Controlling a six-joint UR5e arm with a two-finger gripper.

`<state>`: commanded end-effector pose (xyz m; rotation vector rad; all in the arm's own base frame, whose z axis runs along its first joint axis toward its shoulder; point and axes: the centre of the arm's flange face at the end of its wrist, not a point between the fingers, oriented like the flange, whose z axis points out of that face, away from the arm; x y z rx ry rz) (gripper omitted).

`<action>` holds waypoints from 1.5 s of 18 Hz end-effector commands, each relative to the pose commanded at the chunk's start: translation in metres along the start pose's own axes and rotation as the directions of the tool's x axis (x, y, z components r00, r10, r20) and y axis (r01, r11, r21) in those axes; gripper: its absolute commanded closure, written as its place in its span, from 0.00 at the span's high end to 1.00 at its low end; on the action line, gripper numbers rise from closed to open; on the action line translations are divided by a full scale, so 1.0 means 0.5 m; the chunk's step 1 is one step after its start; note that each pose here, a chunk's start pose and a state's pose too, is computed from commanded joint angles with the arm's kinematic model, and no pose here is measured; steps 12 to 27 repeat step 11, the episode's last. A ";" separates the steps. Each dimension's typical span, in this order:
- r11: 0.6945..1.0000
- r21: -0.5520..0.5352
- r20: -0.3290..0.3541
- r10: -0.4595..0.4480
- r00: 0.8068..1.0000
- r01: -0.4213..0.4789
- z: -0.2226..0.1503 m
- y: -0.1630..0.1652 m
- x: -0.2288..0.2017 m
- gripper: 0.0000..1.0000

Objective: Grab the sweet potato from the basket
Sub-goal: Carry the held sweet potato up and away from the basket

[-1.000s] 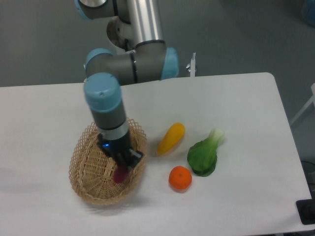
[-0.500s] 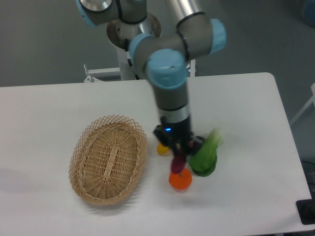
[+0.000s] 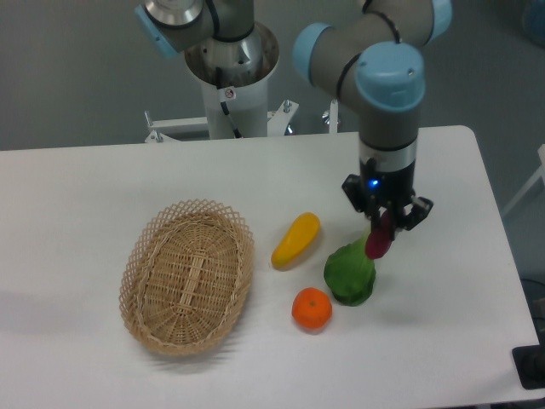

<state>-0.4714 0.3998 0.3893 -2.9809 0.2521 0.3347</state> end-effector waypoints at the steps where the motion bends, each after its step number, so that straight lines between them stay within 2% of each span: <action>1: 1.000 0.002 0.001 -0.001 1.000 0.001 -0.002 0.001 -0.001 0.25; 27: 1.000 0.001 0.000 -0.009 1.000 0.009 0.001 0.008 -0.003 0.25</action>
